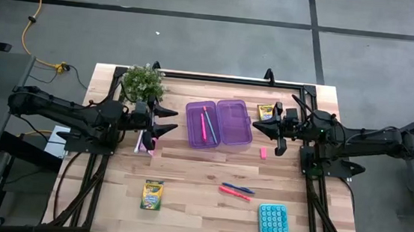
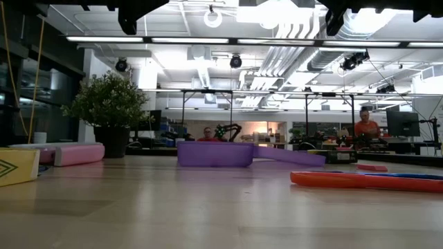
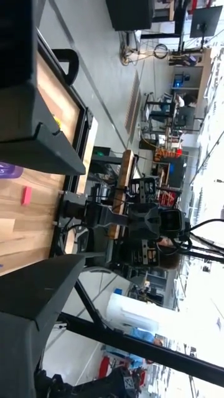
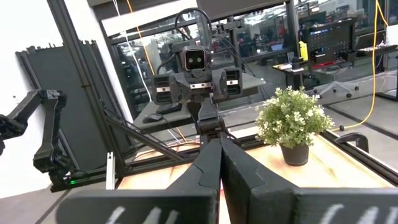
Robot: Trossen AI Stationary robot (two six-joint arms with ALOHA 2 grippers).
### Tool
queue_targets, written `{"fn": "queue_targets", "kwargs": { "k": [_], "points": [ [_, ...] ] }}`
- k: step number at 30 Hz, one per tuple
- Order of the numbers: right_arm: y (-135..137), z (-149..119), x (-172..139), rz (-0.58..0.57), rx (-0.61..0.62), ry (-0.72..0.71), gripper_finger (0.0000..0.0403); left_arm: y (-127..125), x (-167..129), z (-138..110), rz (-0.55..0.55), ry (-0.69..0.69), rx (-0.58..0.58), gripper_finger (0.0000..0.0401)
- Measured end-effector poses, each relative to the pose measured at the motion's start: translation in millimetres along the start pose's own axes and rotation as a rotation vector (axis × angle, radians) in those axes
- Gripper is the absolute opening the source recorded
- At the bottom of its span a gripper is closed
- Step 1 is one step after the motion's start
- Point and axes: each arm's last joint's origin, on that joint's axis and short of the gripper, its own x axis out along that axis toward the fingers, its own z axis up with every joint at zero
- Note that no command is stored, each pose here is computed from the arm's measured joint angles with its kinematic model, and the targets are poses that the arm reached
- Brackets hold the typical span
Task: Pick & place school supplies into a supply box
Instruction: Put the orange pen into the purple supply box
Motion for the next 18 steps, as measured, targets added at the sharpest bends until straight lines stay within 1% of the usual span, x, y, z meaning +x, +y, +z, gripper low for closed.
{"fn": "queue_targets", "kwargs": {
  "k": [18],
  "points": [
    [-0.7,-2.5,2.3,-0.004,0.046,0.015,0.0,0.2,0.0,0.0,0.007,-0.001,0.005,0.0211]
  ]
}}
